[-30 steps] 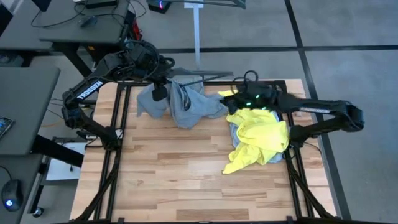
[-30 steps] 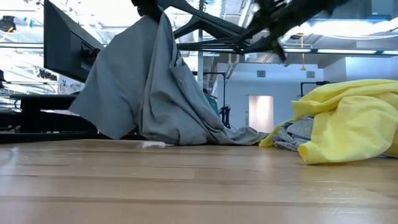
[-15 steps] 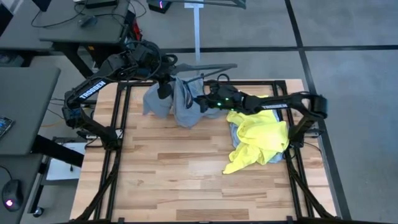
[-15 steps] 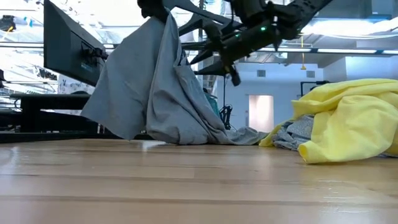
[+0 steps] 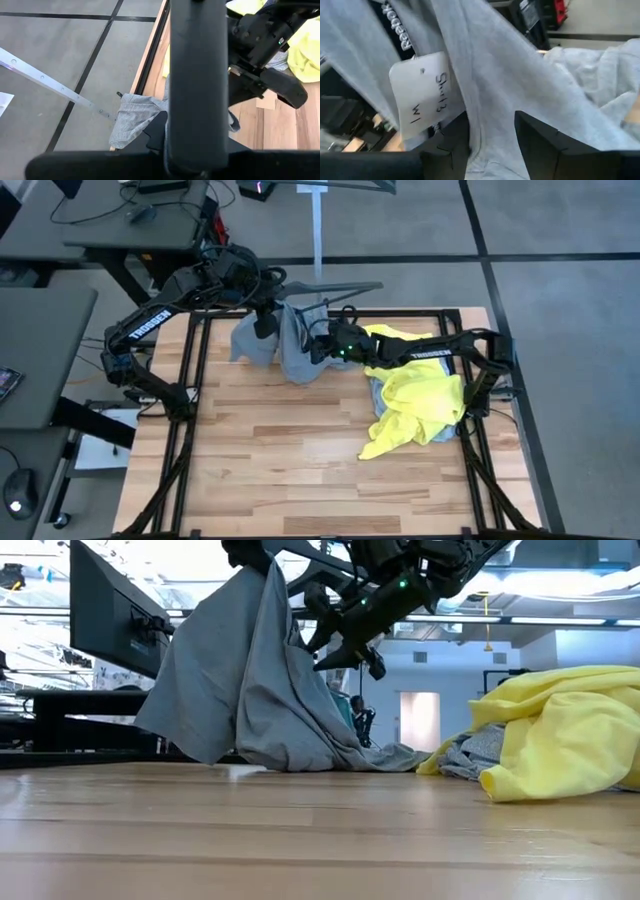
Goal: Hang clothes
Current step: Hang the gray shirt on the black hanger
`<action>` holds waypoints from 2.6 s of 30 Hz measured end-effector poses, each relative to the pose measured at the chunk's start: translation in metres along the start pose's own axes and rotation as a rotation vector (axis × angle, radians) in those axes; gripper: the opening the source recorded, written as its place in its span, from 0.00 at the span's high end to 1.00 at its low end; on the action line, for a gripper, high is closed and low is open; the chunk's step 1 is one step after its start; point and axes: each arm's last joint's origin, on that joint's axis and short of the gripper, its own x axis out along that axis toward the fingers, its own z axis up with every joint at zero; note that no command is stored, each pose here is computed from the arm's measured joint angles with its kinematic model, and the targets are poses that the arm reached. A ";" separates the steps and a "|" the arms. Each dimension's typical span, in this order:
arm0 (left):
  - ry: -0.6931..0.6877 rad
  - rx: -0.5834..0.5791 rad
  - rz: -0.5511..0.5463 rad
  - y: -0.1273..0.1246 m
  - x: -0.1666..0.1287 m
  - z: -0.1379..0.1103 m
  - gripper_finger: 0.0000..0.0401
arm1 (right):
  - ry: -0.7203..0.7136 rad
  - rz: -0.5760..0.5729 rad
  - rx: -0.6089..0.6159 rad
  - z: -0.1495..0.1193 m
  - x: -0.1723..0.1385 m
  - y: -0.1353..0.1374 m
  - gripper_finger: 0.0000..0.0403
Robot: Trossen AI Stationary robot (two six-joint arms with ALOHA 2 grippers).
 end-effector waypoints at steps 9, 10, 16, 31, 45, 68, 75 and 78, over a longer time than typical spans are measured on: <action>0.016 0.034 -0.010 -0.002 0.000 -0.001 0.93 | 0.036 -0.038 -0.067 -0.002 0.000 -0.006 1.00; 0.028 0.037 -0.015 -0.003 0.000 -0.002 0.93 | 0.045 -0.059 -0.091 -0.001 -0.003 -0.006 1.00; 0.089 0.076 -0.036 -0.004 -0.001 -0.008 0.93 | 0.031 -0.206 -0.208 0.022 -0.041 -0.007 1.00; 0.128 0.135 -0.175 -0.009 -0.011 -0.018 0.93 | 0.088 -0.437 -0.322 0.067 -0.109 -0.039 1.00; 0.251 0.118 -0.162 -0.008 -0.011 -0.028 0.93 | 0.070 -0.429 -0.363 0.090 -0.145 -0.048 1.00; 0.208 0.084 -0.002 -0.001 -0.014 -0.020 0.93 | 0.090 -0.314 -0.351 0.096 -0.165 -0.039 1.00; 0.186 0.076 -0.056 -0.002 -0.014 -0.020 0.93 | -0.007 -0.208 -0.312 0.116 -0.170 -0.024 1.00; 0.138 0.067 -0.048 -0.002 -0.010 -0.016 0.93 | -0.096 -0.085 -0.262 0.126 -0.168 -0.013 1.00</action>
